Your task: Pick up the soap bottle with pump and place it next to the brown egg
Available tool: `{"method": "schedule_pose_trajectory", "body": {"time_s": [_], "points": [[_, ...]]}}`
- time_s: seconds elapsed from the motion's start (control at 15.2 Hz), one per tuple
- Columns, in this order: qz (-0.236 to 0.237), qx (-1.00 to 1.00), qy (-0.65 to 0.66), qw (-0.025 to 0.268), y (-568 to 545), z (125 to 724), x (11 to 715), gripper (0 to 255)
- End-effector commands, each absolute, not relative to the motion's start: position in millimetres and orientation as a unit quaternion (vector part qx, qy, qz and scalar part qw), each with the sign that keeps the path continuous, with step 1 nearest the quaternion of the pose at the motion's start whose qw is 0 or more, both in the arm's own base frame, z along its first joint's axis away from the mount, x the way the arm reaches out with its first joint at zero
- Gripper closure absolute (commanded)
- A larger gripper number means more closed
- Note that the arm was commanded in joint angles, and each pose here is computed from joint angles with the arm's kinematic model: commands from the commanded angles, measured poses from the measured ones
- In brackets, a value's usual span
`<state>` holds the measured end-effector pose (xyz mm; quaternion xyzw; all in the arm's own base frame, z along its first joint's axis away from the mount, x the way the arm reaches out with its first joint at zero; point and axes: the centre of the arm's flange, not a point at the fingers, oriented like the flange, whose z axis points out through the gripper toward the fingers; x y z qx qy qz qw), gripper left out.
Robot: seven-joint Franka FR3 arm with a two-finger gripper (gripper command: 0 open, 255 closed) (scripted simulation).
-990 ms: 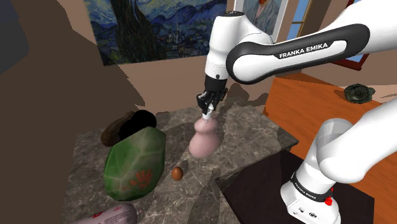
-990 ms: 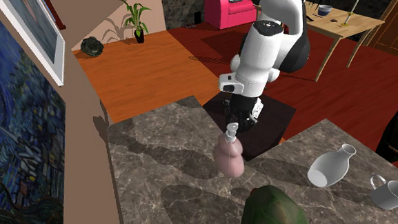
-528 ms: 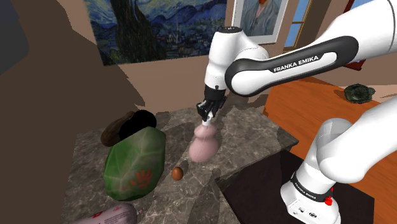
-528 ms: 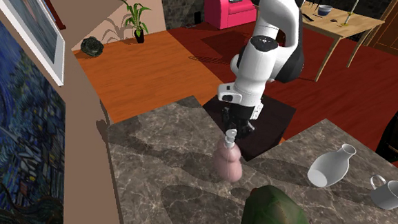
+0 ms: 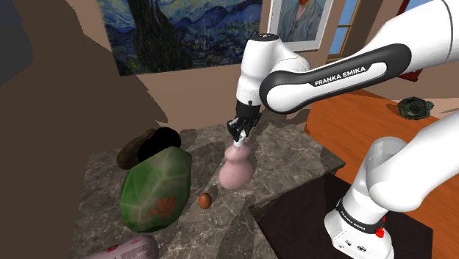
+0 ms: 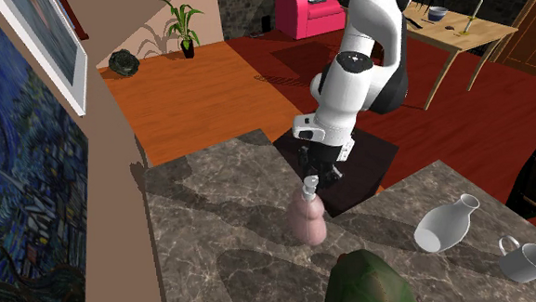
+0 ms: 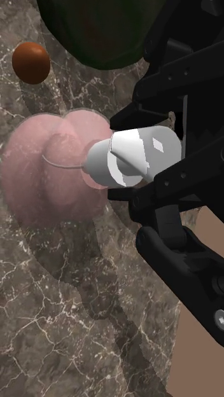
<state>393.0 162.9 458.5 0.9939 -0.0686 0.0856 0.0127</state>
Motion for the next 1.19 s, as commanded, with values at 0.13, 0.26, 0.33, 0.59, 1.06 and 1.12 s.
{"method": "schedule_pose_trajectory", "body": {"time_s": [0.13,0.26,0.33,0.59,1.06,1.12], "points": [[0.086,0.994,-0.069,0.012,163,459,393,0],[0.086,0.994,-0.069,0.012,163,459,393,0],[0.086,0.994,-0.069,0.012,163,459,393,0],[0.086,0.994,-0.069,0.012,165,508,385,0],[0.086,0.994,-0.069,0.012,165,508,385,0],[0.086,0.994,-0.069,0.012,165,508,385,0]]}}
